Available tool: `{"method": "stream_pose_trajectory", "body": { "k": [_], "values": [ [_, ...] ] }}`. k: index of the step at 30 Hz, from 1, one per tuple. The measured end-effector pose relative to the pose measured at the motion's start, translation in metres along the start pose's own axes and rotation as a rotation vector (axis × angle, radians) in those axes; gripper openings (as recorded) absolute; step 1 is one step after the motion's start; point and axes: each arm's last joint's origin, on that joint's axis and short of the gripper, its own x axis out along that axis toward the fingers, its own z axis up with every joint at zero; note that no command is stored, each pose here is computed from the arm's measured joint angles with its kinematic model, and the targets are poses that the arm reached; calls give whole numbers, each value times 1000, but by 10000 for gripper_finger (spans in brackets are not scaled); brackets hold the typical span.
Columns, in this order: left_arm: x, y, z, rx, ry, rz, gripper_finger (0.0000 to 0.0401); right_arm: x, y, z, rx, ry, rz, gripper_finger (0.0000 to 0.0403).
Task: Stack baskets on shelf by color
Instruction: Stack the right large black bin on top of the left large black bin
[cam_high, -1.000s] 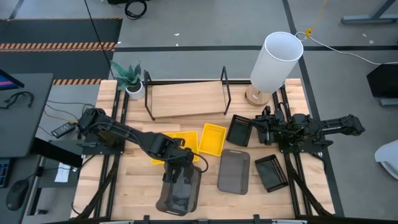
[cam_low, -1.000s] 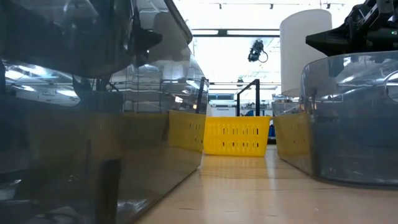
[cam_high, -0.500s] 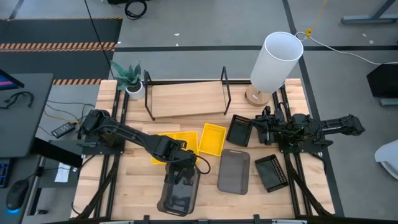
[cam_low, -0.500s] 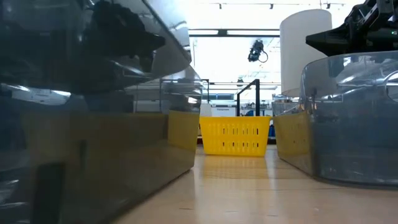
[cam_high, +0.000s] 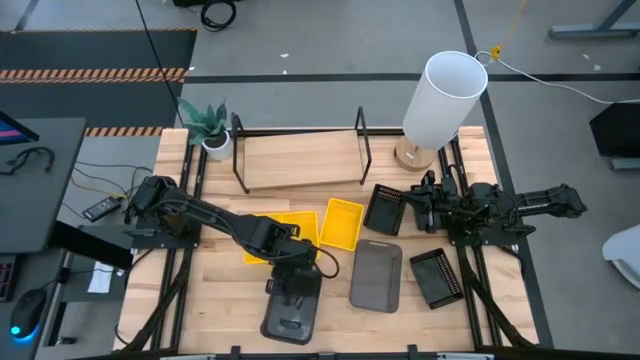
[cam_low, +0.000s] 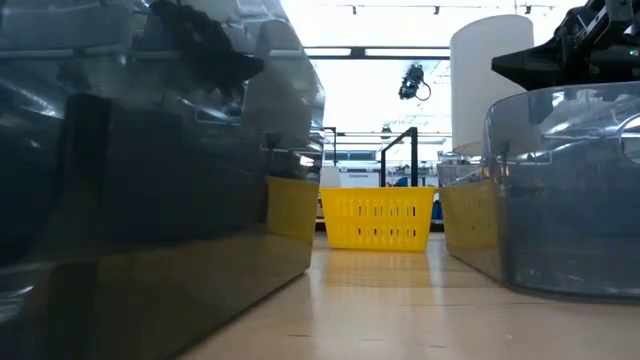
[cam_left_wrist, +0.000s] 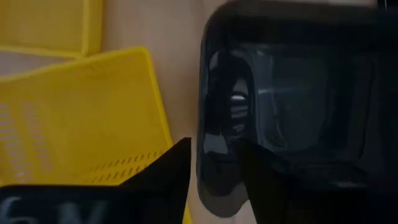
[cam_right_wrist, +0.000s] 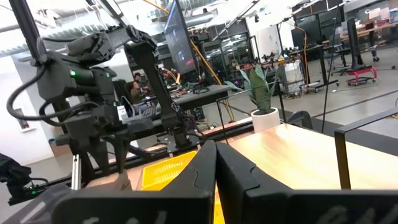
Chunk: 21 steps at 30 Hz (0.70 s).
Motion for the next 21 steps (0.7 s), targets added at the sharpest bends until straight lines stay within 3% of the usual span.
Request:
{"method": "stream_pose_trajectory", "body": {
  "k": [4,14,18,21],
  "values": [
    [-6,-1,12,-51,-109,24,149,0,0,0,0,0,0,16],
    [-7,-11,51,-119,-508,-63,127,0,0,0,0,0,0,16],
    [-6,-18,65,-69,-648,-84,126,0,0,0,0,0,0,16],
    [-6,-22,65,-25,-661,-80,128,0,0,0,0,-1,0,16]
  ]
}}
